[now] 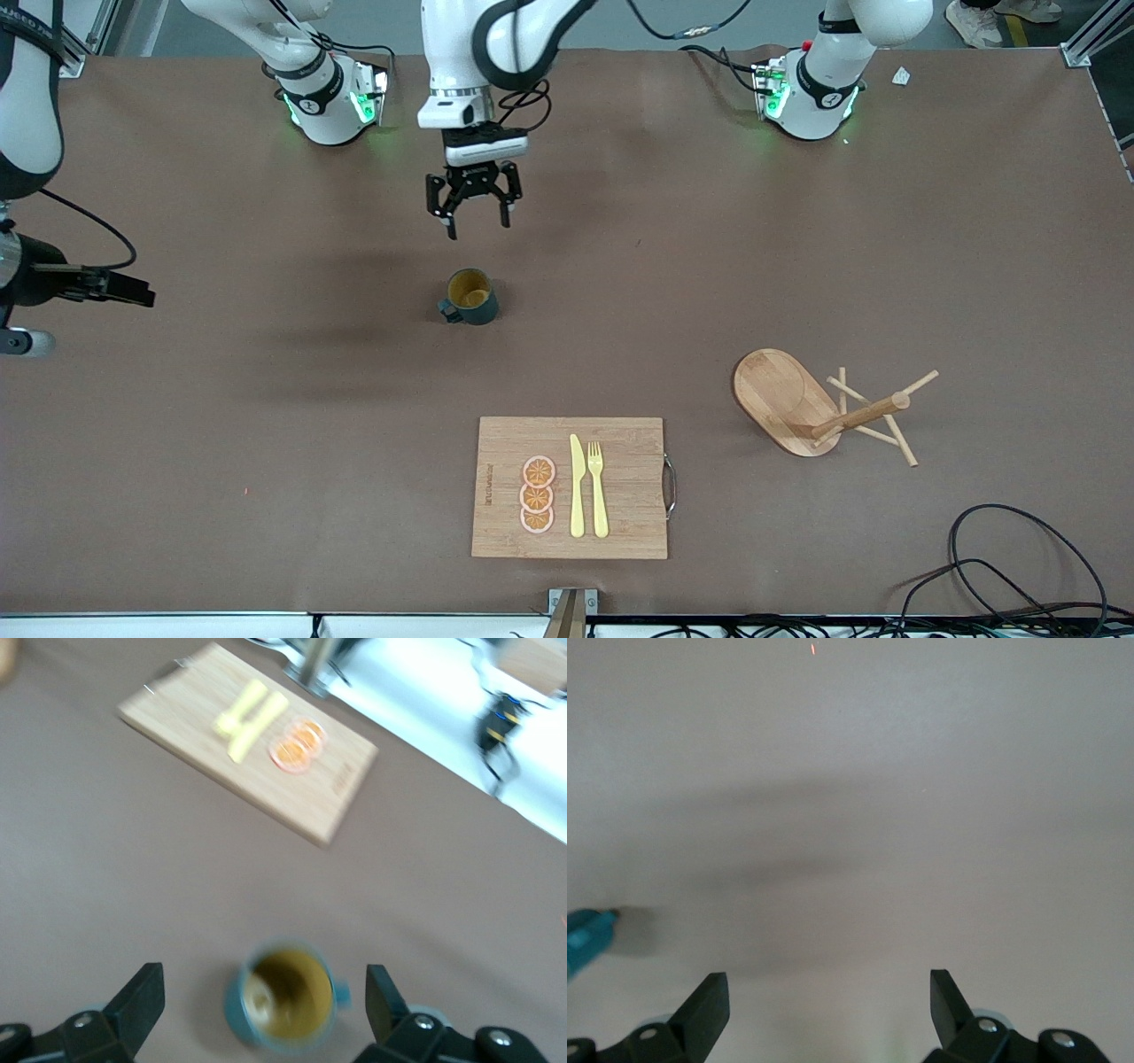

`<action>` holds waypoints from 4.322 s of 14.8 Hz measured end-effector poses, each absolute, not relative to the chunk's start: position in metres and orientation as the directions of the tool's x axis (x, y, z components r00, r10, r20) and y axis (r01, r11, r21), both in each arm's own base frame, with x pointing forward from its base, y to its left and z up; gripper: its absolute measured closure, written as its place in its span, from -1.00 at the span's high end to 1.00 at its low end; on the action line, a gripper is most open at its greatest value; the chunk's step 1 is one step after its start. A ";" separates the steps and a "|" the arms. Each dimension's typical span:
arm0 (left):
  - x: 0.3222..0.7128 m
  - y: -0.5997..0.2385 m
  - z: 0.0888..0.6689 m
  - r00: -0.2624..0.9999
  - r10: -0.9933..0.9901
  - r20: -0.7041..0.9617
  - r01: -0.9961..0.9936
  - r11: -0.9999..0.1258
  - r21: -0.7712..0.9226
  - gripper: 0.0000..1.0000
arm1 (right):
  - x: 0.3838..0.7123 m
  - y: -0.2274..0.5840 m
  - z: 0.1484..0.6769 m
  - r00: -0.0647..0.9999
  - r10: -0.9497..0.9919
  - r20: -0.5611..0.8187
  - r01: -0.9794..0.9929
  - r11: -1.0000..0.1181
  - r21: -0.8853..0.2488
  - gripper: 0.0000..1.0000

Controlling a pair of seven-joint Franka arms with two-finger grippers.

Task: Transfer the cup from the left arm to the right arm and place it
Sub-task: 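Raise the left gripper while the right gripper grasps the teal mug, then carry the teal mug with the right gripper away from the stand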

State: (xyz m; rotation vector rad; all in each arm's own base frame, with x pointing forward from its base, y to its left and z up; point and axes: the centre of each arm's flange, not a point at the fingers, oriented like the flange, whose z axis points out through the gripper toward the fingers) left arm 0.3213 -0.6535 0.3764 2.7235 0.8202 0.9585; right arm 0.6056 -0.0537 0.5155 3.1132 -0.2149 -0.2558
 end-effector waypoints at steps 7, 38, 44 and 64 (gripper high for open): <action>0.476 -0.484 0.514 0.756 0.556 0.346 0.539 -0.828 0.153 1.00 | 0.594 0.088 0.439 0.951 -0.246 -0.186 -0.237 -0.969 0.070 1.00; 0.557 -0.054 0.636 0.998 0.058 -0.001 0.058 -0.998 -0.015 1.00 | 0.497 0.336 0.248 0.786 0.617 -0.040 0.617 -0.787 -0.010 0.28; 0.548 -0.056 0.650 0.998 0.056 0.021 0.056 -0.998 -0.016 1.00 | 0.504 0.315 0.247 0.807 0.583 -0.088 0.585 -0.811 -0.009 -0.90; 0.554 -0.050 0.645 0.997 0.067 0.043 0.067 -0.998 -0.008 1.00 | 0.578 -0.094 0.267 0.847 0.530 -0.038 0.531 -0.846 0.037 -0.90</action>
